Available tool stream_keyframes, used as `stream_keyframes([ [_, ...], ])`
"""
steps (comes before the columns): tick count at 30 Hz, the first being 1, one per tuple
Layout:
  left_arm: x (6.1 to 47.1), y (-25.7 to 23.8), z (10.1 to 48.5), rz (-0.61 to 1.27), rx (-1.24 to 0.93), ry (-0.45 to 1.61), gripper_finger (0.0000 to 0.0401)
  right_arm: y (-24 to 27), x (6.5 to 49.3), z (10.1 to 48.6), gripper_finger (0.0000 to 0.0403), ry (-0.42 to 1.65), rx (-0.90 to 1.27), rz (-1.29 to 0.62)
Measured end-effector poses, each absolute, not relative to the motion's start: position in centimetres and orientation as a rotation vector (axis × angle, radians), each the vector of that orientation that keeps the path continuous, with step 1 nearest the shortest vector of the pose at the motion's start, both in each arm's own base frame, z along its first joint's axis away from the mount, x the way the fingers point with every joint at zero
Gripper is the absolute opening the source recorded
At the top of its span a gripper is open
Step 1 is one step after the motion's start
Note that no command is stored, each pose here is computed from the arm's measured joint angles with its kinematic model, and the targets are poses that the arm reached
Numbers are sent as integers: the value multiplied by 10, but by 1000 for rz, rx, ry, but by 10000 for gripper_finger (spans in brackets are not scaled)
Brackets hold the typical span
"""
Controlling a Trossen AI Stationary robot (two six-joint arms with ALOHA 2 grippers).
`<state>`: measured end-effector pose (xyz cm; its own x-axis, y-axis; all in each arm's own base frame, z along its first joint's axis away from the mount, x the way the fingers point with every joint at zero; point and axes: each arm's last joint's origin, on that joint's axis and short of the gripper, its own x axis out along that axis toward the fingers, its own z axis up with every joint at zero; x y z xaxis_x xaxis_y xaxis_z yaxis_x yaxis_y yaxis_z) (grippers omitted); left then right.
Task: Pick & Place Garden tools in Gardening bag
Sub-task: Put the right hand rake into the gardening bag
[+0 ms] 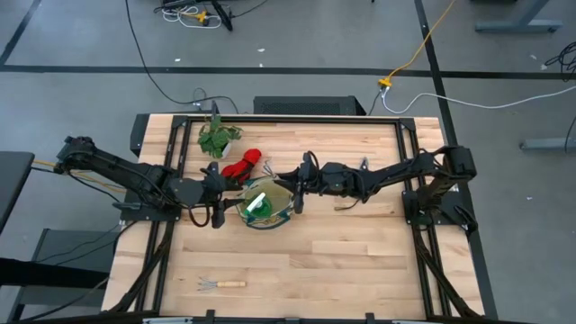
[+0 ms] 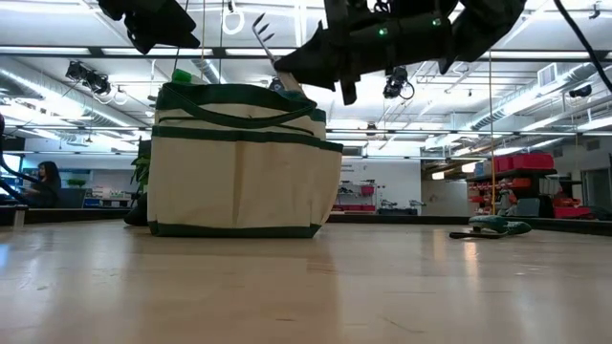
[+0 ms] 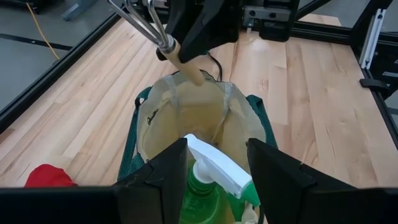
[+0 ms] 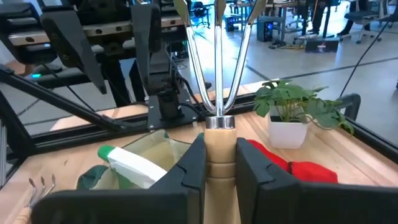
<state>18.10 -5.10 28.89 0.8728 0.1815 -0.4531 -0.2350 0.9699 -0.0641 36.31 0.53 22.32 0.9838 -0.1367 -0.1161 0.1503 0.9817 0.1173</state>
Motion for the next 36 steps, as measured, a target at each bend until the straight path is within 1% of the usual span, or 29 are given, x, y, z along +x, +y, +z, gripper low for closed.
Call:
stream_keyframes([
  [9, 181, -51, 289, 218, -119, 461, 174, 13, 363, 223, 41, 106, 100, -122],
  [19, 181, -51, 289, 219, -120, 461, 174, 14, 367, 215, 41, 119, 78, -118],
  [28, 181, -51, 289, 222, -119, 461, 174, 14, 373, 196, 41, 169, 71, -118],
  [36, 181, -51, 289, 222, -119, 461, 174, 14, 378, 196, 46, 186, 75, -102],
])
